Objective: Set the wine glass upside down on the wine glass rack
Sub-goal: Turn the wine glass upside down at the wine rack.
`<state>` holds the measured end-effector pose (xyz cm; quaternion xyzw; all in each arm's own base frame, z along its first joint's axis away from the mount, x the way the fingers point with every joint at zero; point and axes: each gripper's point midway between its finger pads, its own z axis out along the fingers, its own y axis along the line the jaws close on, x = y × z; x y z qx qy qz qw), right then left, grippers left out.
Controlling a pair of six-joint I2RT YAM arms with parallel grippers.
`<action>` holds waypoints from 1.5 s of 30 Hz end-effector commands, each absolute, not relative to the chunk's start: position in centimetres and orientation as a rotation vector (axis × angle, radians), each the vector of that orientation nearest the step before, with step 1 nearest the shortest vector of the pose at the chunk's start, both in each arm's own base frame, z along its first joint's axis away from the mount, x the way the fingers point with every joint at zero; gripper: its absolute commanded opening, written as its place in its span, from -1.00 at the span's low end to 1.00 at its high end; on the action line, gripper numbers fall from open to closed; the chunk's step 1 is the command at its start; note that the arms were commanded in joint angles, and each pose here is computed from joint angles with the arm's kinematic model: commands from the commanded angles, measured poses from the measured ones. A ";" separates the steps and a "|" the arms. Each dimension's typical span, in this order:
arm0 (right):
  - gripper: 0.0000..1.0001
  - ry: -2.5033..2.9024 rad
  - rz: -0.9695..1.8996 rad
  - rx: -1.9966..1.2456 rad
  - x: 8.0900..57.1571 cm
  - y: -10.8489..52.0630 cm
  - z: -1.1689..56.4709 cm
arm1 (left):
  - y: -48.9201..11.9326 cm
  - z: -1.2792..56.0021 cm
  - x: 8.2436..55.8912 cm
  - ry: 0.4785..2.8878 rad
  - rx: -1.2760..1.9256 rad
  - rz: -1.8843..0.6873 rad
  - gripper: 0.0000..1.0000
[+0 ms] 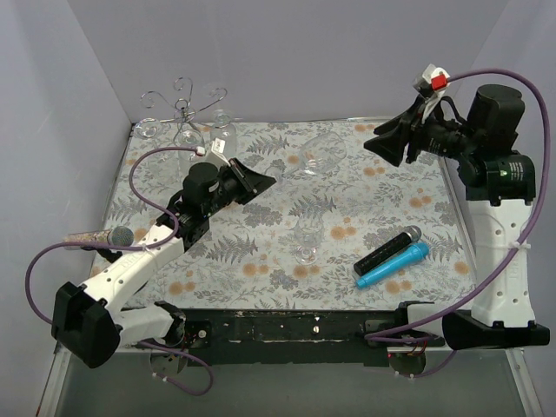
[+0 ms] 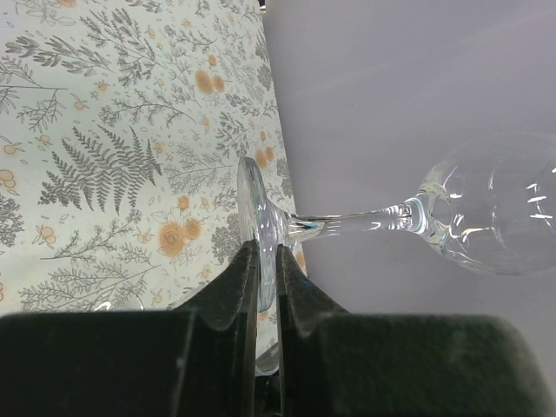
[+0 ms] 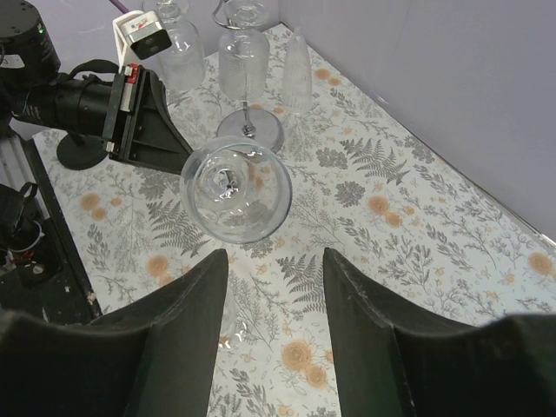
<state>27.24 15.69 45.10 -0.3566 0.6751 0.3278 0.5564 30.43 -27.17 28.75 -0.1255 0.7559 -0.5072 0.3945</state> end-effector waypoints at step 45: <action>0.20 1.553 0.732 -0.940 21.4 13.1 43.2 | -15.2 36.6 27.4 1.703 -0.298 -0.725 -1.00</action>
